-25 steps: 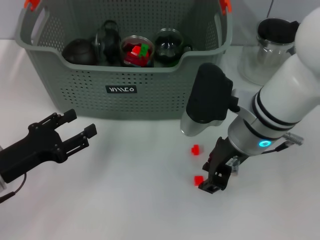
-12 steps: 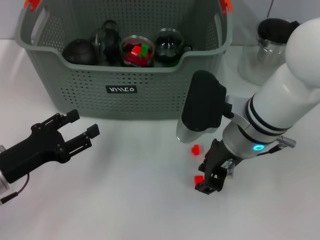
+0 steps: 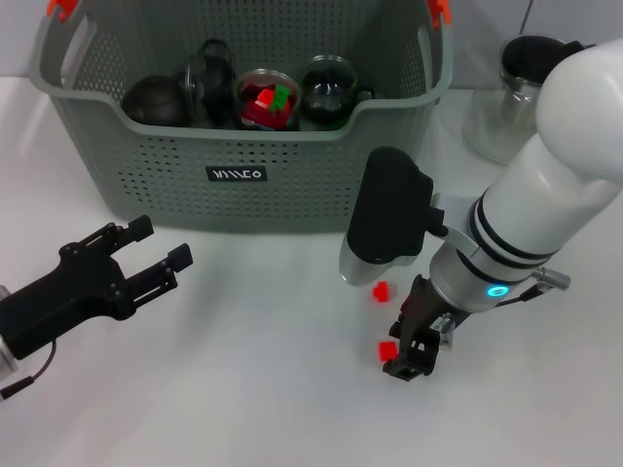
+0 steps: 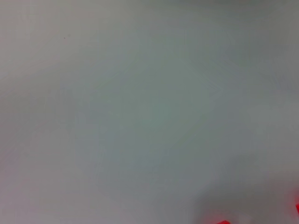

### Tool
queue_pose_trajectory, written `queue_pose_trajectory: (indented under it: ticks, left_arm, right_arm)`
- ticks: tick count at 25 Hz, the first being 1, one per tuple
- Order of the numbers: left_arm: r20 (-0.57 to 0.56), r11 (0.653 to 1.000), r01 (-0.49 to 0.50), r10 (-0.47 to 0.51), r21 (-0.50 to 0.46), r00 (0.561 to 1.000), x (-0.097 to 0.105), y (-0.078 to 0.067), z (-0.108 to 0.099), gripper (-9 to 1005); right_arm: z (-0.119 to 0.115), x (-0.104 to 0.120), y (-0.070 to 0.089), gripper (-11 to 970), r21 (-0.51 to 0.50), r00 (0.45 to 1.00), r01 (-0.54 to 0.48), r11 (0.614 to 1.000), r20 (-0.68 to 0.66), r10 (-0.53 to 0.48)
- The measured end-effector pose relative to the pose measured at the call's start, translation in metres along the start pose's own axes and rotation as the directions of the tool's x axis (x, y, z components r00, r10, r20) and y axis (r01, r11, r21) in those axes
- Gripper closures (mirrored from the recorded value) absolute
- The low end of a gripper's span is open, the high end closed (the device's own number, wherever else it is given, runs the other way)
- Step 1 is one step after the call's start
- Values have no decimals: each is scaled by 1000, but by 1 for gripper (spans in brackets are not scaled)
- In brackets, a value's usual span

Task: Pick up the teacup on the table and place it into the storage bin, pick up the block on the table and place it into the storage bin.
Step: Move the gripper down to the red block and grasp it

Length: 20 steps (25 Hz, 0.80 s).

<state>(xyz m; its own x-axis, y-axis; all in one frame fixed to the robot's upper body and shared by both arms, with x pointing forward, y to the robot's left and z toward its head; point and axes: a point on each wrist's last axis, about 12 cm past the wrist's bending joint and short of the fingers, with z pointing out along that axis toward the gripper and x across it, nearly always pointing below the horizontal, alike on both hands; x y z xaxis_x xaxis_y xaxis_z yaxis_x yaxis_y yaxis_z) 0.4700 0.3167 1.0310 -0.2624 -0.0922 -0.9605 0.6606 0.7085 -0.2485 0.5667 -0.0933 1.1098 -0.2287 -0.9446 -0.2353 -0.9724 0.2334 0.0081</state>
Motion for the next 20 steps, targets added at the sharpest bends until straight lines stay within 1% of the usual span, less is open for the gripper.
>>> queue_pose_trajectory:
  ticks: [8,20]
  left_arm:
    - [0,1000,0,0,0,1000,0,0,0,243]
    - [0,1000,0,0,0,1000,0,0,0,244]
  right_arm:
    - [0,-4,0,501,-20,1000,-4,1000,12,4]
    - [2,-1,0,503,-41,1000,-21,999,-24,20]
